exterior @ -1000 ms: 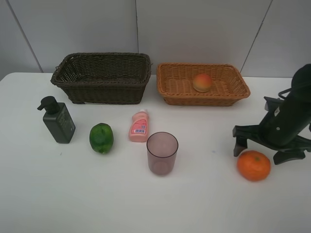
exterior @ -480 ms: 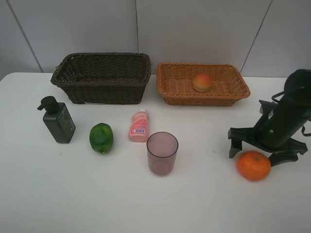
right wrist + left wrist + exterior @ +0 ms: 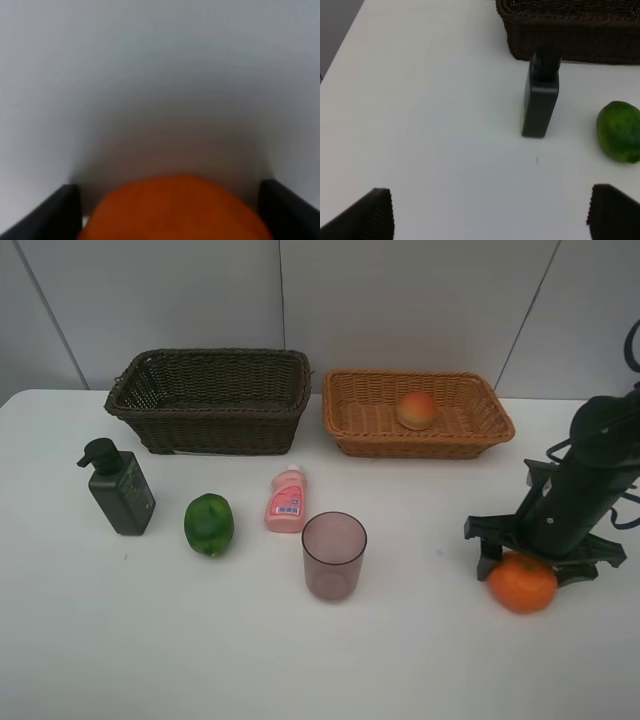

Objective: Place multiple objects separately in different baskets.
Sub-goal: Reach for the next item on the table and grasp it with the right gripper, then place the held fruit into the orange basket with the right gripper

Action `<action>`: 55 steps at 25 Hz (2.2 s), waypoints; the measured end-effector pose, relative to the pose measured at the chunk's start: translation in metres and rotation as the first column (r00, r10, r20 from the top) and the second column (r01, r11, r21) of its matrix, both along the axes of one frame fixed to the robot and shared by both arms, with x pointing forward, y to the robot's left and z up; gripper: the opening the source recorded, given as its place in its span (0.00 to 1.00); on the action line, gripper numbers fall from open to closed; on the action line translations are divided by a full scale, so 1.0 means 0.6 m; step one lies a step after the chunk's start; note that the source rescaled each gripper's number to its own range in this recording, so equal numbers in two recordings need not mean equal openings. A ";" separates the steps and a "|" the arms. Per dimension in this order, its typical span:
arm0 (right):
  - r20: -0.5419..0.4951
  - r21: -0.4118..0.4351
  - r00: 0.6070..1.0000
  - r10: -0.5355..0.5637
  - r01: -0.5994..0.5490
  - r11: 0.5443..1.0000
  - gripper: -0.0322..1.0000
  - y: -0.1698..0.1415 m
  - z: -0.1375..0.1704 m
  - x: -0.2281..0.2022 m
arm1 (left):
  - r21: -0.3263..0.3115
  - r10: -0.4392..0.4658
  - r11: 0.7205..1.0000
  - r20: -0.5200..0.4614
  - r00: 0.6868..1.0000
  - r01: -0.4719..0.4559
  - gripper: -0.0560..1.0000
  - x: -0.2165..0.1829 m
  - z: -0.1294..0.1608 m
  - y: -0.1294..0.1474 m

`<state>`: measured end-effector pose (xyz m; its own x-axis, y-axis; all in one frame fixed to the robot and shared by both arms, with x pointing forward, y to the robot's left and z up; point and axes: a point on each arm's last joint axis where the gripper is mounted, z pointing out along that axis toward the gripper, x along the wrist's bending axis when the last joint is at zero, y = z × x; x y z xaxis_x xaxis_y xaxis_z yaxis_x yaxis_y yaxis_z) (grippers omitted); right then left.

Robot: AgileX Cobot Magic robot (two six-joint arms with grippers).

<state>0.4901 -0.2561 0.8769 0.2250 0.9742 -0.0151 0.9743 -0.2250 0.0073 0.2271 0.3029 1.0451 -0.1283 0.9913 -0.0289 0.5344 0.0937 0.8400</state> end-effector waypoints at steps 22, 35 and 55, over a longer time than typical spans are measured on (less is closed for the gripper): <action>-0.002 0.002 1.000 -0.002 0.002 1.000 0.35 0.001 0.002 0.002 | 0.000 0.000 1.000 0.000 1.000 0.000 1.00 0.000 0.000 0.000; -0.130 -0.017 0.946 0.298 -0.303 0.953 0.35 0.065 0.070 0.045 | 0.000 0.000 1.000 0.000 1.000 0.000 1.00 0.000 0.000 0.000; 0.090 -0.086 0.898 0.432 -0.425 0.901 0.35 0.144 0.229 0.136 | 0.000 0.000 1.000 0.000 1.000 0.000 1.00 0.000 0.000 0.000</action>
